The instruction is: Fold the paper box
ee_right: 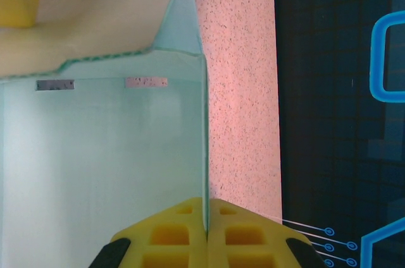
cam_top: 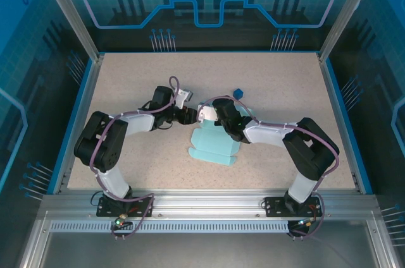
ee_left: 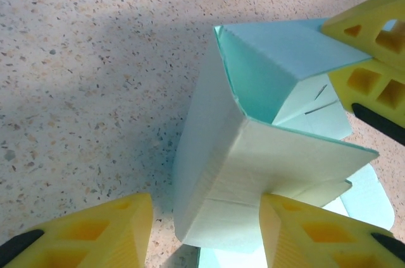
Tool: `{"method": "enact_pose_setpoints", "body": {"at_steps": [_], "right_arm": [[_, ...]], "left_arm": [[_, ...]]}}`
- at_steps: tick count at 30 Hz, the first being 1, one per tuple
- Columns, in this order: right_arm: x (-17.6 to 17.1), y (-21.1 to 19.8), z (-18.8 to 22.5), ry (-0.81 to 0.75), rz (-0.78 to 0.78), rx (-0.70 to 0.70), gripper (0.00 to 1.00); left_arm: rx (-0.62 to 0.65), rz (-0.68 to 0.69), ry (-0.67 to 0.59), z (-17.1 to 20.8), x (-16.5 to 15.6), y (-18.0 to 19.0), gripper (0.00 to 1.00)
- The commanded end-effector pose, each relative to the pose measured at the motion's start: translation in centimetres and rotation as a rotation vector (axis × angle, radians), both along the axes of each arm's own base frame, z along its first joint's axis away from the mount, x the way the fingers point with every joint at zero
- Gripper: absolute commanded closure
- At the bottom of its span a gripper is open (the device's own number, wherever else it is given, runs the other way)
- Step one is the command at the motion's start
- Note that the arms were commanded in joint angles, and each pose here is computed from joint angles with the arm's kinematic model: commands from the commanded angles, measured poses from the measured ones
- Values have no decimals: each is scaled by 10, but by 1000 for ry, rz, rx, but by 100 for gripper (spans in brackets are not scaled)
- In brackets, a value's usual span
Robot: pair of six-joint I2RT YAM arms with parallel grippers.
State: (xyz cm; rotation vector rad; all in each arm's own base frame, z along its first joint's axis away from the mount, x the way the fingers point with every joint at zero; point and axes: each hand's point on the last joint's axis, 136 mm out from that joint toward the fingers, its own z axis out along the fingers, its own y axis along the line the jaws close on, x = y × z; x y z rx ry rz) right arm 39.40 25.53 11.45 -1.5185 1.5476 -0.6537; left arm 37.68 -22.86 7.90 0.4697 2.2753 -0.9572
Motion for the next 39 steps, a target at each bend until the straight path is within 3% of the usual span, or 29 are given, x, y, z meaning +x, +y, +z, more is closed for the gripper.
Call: {"method": "enact_pose_setpoints", "body": {"at_steps": [1, 26, 34, 39], "right_arm": [[1, 0, 7, -17, 26, 11, 100], [0, 4, 9, 14, 41, 71, 100], [0, 4, 8, 21, 36, 76, 100], [1, 4, 10, 18, 33, 78, 100]], "left_arm": [[-27, -65, -22, 3, -9, -8, 49], [-70, -103, -33, -3, -5, -26, 49], [-84, -78, -31, -2, -4, -27, 44], [-108, -87, -36, 2, -8, -28, 47]]}}
